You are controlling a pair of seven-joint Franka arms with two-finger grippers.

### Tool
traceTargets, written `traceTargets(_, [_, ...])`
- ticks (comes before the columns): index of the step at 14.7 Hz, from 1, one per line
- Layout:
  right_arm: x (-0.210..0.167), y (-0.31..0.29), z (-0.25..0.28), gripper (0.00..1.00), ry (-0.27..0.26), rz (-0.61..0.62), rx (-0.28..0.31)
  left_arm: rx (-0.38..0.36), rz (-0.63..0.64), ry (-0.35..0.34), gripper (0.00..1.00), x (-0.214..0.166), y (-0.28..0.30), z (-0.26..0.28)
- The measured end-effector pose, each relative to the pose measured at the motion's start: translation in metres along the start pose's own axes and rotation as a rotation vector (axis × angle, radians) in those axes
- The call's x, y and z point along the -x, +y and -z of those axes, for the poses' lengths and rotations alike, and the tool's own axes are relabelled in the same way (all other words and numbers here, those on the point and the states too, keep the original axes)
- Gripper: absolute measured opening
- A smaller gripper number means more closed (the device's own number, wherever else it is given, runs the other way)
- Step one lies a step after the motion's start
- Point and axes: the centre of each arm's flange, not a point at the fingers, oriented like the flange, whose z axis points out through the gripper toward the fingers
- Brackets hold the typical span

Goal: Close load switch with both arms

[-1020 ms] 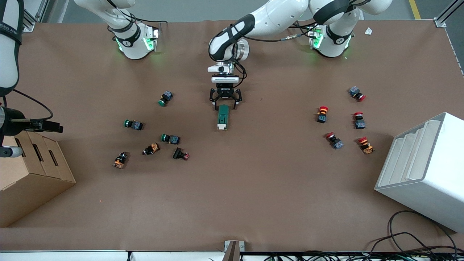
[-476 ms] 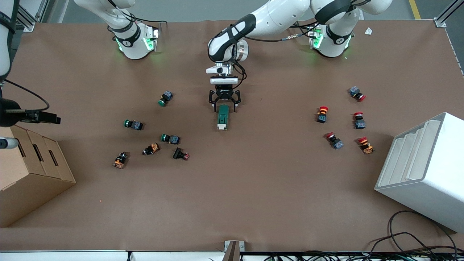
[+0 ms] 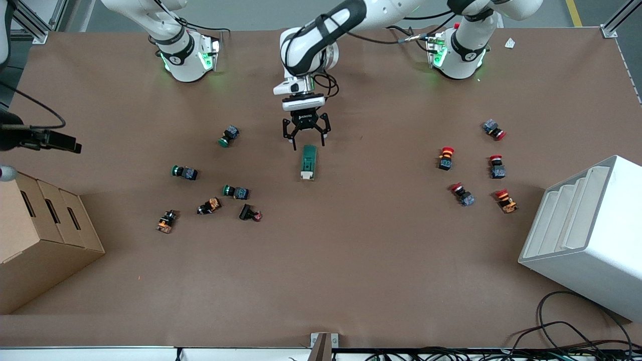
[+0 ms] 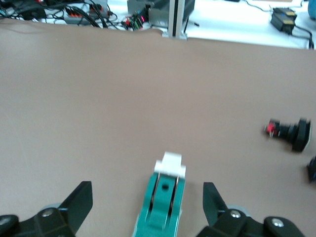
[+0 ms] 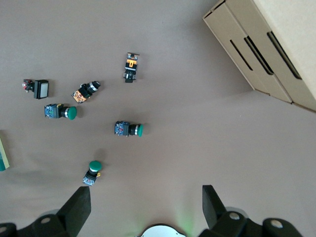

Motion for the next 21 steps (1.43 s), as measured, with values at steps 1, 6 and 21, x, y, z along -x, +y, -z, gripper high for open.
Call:
traceTargets(1, [0.010, 0.000, 0.003, 1.00, 0.012, 0.003, -0.004, -0.008, 0.004, -0.012, 0.99, -0.012, 0.000, 0.003])
traceTargets(6, [0.048, 0.008, 0.025, 1.00, 0.063, 0.003, -0.020, -0.072, -0.007, -0.136, 1.00, -0.093, -0.006, 0.016])
traceTargets(21, [0.066, 0.017, 0.040, 1.00, 0.110, -0.005, -0.001, -0.054, -0.314, -0.672, 1.00, -0.523, -0.238, -0.028])
